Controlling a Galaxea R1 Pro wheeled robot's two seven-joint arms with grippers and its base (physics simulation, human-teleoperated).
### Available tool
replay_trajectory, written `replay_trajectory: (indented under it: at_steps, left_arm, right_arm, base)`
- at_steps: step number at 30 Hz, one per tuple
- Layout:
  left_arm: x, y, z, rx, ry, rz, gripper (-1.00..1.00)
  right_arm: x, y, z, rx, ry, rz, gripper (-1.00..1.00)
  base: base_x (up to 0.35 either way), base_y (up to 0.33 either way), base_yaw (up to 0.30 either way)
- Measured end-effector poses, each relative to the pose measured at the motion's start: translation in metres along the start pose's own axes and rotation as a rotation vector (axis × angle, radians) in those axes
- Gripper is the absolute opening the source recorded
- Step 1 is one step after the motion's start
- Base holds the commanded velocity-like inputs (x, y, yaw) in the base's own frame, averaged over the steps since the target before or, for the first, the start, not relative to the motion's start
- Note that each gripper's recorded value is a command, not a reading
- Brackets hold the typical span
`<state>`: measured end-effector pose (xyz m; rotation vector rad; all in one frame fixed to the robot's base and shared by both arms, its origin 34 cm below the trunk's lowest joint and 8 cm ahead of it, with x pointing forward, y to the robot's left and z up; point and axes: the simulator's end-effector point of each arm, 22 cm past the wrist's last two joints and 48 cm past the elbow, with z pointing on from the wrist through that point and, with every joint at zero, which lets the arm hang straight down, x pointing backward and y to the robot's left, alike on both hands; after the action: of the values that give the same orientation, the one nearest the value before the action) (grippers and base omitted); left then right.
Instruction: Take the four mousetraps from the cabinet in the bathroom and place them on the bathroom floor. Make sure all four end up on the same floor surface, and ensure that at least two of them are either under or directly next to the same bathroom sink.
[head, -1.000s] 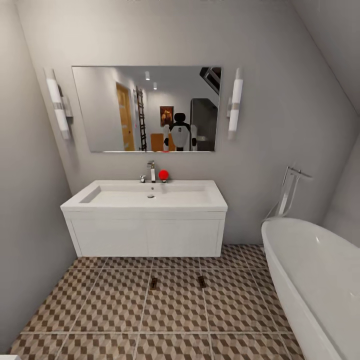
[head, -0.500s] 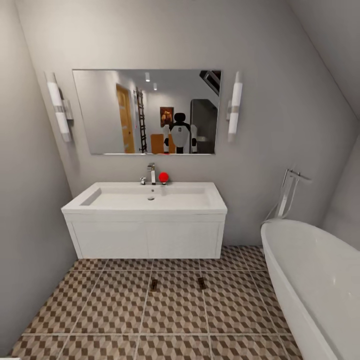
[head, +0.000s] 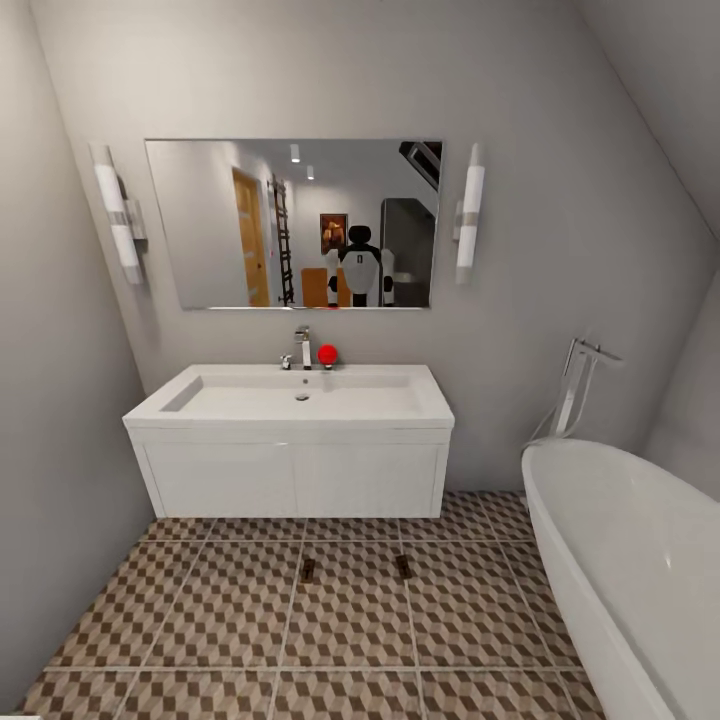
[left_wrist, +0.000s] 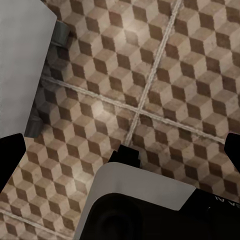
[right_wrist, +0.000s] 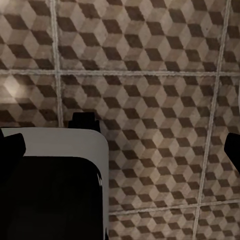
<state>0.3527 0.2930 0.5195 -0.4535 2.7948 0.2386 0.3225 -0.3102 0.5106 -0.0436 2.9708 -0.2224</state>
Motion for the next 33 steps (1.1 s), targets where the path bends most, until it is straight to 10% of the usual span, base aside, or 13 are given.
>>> replay_trajectory:
  at_steps: [33]
  left_arm:
    - [0.028, -0.011, -0.004, 0.016, 0.036, 0.006, 1.00]
  right_arm:
    - [0.001, 0.003, 0.000, -0.003, 0.002, -0.001, 1.00]
  base:
    - [0.000, 0.000, 0.249]
